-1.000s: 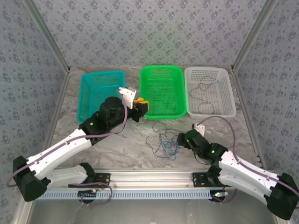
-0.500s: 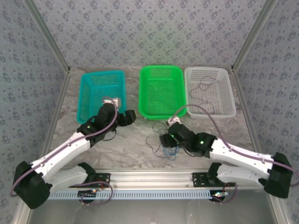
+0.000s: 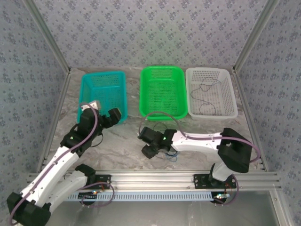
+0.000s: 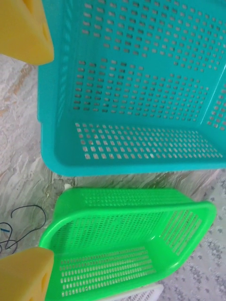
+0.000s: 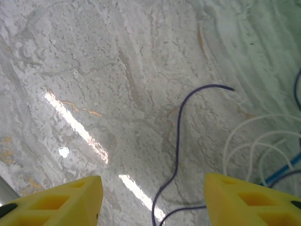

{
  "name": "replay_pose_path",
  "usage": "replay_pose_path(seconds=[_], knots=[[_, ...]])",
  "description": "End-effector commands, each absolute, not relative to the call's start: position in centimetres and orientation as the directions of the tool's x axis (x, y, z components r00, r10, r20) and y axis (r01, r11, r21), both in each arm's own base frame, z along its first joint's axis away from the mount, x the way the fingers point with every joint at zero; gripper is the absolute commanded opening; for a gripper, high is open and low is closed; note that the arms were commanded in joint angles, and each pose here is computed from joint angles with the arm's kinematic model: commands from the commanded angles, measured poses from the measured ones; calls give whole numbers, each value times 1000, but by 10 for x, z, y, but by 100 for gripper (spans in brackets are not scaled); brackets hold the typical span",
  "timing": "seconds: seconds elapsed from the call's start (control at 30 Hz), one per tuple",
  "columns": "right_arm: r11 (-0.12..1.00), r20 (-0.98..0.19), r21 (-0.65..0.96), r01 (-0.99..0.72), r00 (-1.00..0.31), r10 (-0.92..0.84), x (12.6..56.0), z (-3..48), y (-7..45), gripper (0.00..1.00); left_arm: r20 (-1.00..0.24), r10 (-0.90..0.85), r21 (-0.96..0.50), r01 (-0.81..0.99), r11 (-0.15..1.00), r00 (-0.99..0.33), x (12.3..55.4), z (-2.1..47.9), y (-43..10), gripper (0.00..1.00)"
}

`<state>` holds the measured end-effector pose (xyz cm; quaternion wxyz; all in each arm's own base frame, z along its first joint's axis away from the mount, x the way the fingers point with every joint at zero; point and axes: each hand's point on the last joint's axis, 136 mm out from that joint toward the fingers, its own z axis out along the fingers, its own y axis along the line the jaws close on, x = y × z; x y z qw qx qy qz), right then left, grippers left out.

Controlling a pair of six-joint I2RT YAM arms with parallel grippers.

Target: Untangle the cables

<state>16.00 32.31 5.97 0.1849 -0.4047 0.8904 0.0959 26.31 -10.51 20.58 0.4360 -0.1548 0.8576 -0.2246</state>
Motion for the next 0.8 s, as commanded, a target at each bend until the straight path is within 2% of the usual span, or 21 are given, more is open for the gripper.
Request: replay_pose_path(seconds=[0.0,0.13,0.57,0.67,0.77], knots=[[611,-364,42,-790,-582,-727,157,54,336,58,-669,-482,-518,-110,848,-566,255,201,-93,100],[622,-325,21,-783,-593,-736,162,42,333,51,-672,-483,-519,-108,848,-561,253,203,-90,99],[634,-252,5,-773,-615,-748,167,18,326,45,-667,-481,-521,-104,847,-569,254,200,-92,99],[621,-221,-1,-783,-606,-764,164,9,325,40,-669,-479,-518,-105,849,-568,254,200,-92,99],[617,-242,-3,-787,-598,-764,166,12,325,28,-671,-481,-520,-104,848,-565,254,201,-92,100]])
